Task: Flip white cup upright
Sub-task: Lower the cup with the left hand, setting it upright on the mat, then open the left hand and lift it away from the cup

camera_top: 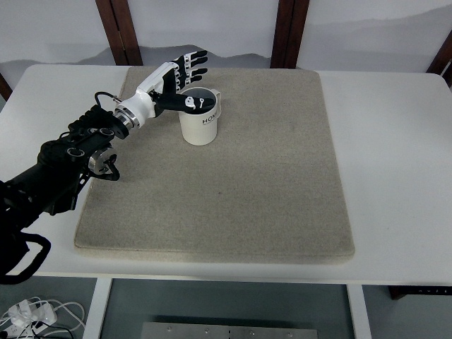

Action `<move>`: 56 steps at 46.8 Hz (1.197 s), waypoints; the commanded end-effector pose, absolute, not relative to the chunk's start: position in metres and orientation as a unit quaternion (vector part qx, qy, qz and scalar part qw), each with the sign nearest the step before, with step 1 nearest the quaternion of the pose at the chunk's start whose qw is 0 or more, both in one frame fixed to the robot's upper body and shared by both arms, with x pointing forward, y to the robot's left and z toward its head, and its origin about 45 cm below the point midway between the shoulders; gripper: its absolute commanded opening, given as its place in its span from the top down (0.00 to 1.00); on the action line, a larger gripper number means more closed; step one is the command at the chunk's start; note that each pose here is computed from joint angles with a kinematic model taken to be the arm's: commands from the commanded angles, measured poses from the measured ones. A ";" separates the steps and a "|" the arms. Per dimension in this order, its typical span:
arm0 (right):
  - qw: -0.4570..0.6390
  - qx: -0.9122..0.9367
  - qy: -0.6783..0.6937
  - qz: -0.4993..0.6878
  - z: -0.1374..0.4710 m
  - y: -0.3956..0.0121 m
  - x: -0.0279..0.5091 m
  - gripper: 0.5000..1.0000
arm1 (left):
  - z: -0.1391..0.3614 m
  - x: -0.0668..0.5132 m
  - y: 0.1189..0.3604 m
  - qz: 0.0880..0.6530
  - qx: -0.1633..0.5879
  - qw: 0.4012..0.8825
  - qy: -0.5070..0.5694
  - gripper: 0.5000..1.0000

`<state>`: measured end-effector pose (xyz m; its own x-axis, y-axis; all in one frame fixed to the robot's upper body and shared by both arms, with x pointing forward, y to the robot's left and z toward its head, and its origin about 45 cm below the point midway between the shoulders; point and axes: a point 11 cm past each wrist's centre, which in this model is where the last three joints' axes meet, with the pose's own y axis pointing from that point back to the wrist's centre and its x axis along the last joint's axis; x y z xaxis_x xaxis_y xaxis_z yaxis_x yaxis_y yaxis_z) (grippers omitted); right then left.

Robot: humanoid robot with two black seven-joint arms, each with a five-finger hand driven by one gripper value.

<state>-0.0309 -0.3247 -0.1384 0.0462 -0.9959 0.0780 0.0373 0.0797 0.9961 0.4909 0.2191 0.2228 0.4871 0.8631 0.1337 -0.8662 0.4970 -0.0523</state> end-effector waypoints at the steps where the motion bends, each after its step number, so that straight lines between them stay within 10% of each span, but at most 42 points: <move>1: 0.540 0.481 -0.498 -0.478 -0.138 -0.325 -0.031 0.10 | 0.230 0.494 0.219 0.498 0.005 0.864 -0.074 0.01; 56: 0.540 0.481 -0.498 -0.478 -0.138 -0.325 -0.031 0.10 | 0.295 0.522 0.242 0.558 -0.095 0.822 -0.063 0.01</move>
